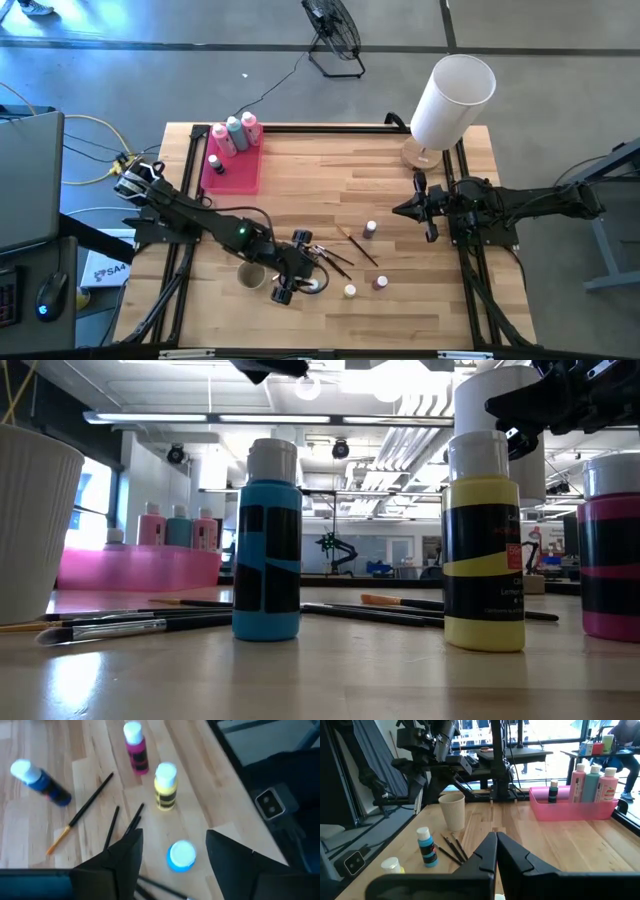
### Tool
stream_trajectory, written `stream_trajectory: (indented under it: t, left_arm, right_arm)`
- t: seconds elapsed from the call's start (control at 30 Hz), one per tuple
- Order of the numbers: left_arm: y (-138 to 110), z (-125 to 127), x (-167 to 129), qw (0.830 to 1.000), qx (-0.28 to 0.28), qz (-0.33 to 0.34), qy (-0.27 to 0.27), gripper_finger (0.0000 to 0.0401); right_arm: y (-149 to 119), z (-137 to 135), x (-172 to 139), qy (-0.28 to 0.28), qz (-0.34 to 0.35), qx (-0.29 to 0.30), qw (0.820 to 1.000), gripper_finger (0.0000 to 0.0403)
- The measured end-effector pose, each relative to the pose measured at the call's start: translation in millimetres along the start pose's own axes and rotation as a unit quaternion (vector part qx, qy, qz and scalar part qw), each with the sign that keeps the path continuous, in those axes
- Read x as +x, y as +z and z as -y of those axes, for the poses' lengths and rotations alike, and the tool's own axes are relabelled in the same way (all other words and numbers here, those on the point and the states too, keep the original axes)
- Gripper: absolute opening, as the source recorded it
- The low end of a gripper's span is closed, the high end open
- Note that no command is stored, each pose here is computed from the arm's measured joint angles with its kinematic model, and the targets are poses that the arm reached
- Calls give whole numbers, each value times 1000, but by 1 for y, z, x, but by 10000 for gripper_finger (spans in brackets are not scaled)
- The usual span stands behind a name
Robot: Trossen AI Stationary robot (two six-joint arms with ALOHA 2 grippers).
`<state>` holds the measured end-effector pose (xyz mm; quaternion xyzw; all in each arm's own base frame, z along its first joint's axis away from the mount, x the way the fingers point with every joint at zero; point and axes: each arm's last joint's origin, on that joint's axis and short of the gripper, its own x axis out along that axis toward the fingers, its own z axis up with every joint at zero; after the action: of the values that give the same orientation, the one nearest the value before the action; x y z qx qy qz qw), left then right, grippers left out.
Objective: Pick & Place Paint Supplies
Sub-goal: Put the small light blue paint bottle into the pink bin
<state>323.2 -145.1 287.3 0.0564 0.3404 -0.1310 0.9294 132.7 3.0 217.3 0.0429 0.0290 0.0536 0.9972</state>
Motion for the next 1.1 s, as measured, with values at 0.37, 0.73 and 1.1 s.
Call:
stream_trajectory:
  t: [0.37, 0.73, 1.1]
  left_arm:
    - [-1, 2, 6, 1000, -15, -3, -24, 218]
    - [-21, 6, 51, 998, -24, -58, -25, 218]
    - [-25, 8, 62, 996, -53, -67, -35, 218]
  right_arm:
    - [0, 0, 0, 0, -1, 0, 1000, 3]
    - [0, 0, 0, 5, -2, 0, 1000, 3]
    - [0, -1, 0, 14, -2, 0, 1000, 3]
